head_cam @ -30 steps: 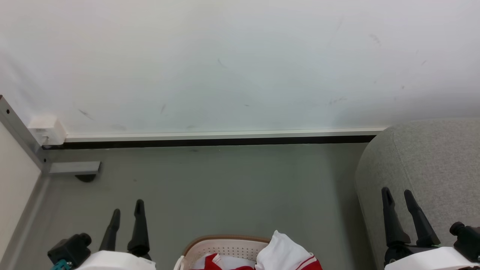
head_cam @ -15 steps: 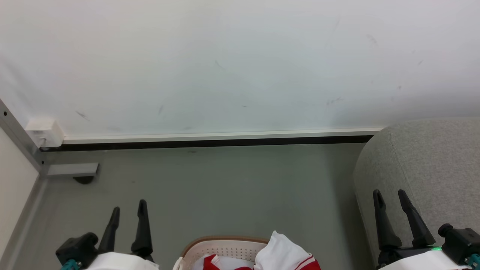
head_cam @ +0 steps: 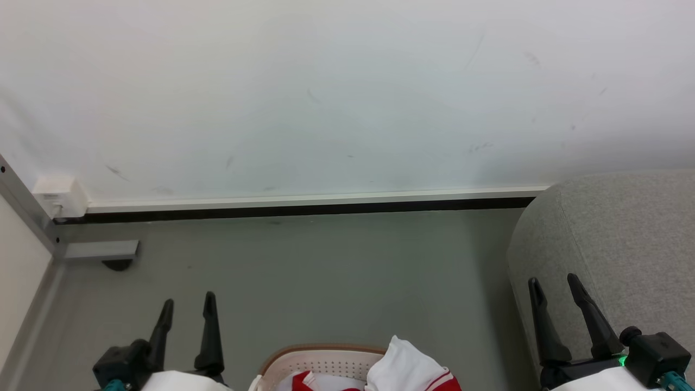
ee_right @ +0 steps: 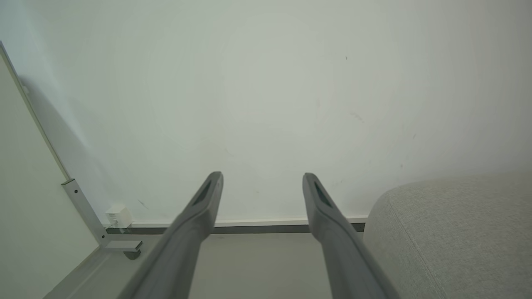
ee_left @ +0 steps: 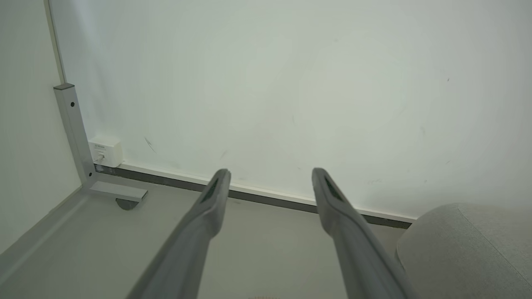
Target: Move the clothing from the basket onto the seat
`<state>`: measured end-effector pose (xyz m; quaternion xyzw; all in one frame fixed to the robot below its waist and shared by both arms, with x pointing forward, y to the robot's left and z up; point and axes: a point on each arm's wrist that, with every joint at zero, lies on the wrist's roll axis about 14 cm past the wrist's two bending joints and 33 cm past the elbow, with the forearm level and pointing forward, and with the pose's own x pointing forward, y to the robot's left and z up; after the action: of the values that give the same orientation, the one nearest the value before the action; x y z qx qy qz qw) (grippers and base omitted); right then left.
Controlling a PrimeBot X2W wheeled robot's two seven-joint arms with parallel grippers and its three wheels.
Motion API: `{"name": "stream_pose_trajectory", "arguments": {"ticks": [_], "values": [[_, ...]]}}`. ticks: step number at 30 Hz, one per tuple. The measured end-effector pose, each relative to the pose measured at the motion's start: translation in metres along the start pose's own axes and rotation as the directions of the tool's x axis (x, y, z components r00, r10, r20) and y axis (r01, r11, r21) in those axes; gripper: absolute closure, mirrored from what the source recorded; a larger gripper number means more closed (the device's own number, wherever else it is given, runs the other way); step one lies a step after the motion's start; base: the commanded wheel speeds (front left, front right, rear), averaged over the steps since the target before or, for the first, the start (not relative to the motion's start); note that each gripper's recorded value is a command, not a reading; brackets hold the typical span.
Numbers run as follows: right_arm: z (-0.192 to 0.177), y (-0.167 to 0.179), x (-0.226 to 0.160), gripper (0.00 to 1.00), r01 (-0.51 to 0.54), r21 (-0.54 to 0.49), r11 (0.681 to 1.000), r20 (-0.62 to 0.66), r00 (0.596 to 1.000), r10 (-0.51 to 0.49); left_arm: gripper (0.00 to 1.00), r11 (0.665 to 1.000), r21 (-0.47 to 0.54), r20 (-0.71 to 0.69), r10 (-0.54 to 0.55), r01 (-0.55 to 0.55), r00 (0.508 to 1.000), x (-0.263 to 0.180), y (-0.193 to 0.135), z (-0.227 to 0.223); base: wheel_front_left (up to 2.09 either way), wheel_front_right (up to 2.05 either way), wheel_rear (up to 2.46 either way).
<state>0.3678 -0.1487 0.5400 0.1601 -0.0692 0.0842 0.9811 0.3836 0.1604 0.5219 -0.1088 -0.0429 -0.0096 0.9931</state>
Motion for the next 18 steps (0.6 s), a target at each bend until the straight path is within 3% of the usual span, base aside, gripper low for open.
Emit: {"name": "stream_pose_trajectory", "arguments": {"ticks": [18], "values": [[0.0025,0.0057,-0.0023,0.0,-0.033,-0.122,0.992,0.015,0.999,0.035,0.0,0.99,0.14,0.031,-0.029,0.025,0.999,0.0006,-0.0058,0.003,0.0,0.0,0.0]]}}
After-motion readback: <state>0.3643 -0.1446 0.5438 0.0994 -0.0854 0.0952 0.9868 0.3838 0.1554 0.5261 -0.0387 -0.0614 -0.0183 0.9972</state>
